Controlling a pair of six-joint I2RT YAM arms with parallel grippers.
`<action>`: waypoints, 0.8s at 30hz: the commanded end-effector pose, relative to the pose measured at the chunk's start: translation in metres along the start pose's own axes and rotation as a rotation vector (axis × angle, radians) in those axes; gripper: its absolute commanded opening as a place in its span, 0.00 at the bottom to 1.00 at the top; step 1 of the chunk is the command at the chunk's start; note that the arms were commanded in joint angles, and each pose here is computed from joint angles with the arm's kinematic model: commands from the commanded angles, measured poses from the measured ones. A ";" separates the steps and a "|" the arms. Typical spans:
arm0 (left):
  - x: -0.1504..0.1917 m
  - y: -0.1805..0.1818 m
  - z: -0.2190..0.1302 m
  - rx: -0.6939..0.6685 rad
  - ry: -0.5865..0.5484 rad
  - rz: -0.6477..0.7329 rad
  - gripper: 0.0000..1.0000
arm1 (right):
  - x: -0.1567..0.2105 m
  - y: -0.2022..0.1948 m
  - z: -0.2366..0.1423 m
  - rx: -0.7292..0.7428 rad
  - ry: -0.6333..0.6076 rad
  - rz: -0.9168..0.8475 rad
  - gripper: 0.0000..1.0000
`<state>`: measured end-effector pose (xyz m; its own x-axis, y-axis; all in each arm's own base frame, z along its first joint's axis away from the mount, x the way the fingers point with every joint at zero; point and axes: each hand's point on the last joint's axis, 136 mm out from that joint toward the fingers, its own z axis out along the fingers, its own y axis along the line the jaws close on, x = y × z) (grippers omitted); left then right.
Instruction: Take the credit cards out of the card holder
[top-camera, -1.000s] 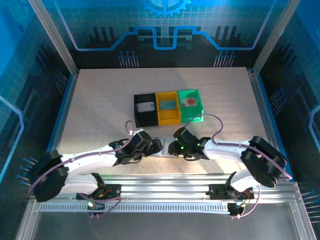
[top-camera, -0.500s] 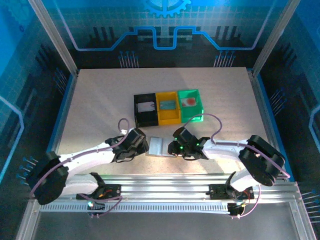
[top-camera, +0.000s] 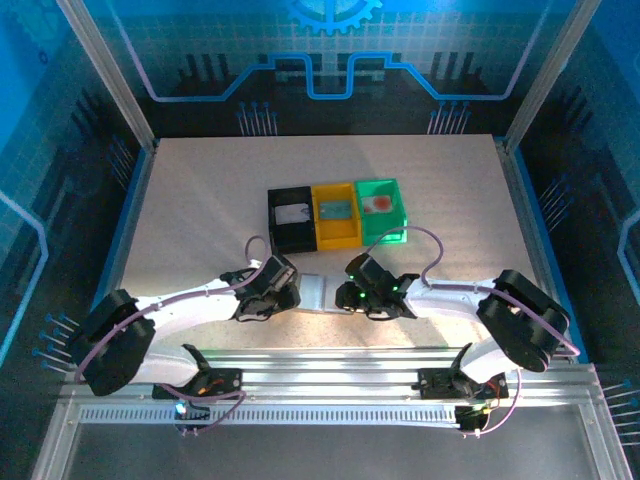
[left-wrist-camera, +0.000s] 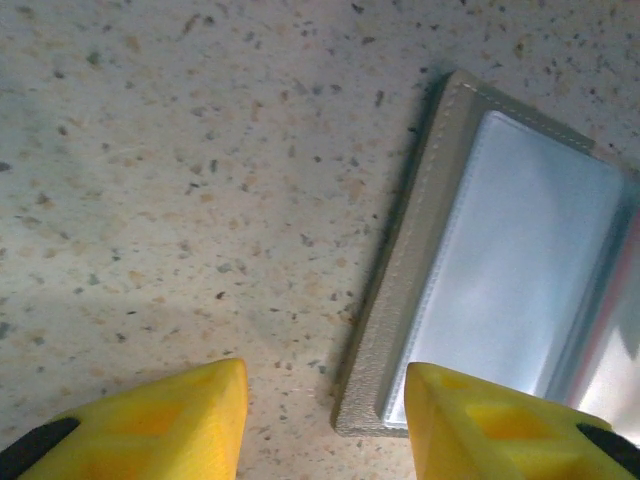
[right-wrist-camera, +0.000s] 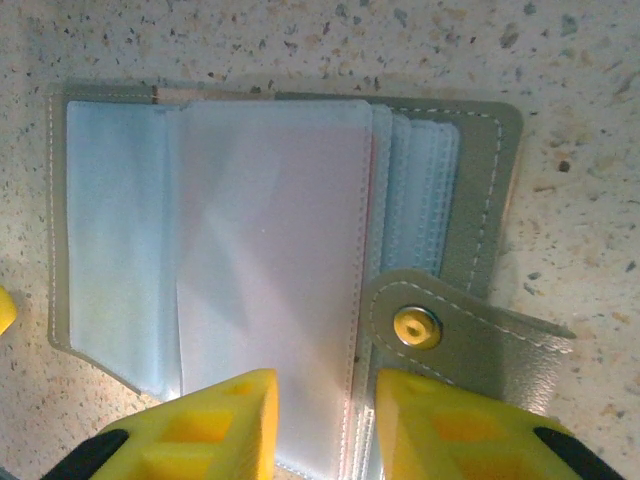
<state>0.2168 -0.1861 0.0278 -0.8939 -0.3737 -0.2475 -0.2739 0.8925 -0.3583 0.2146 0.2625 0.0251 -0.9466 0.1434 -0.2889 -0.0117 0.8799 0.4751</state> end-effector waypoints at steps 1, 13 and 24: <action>0.005 -0.007 0.006 0.022 0.039 0.015 0.46 | 0.003 0.002 0.003 0.009 0.016 -0.023 0.31; 0.029 0.004 0.028 -0.039 0.124 0.017 0.39 | 0.001 0.008 0.003 -0.006 0.018 -0.034 0.30; 0.049 0.009 0.049 -0.052 0.186 0.022 0.31 | -0.002 0.017 0.000 -0.019 0.013 -0.065 0.30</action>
<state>0.2122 -0.1880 0.0059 -0.9130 -0.3502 -0.2093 -0.2875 0.9163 -0.2788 0.2179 0.2696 0.0303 -0.9468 0.1142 -0.3010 -0.0464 0.8768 0.4786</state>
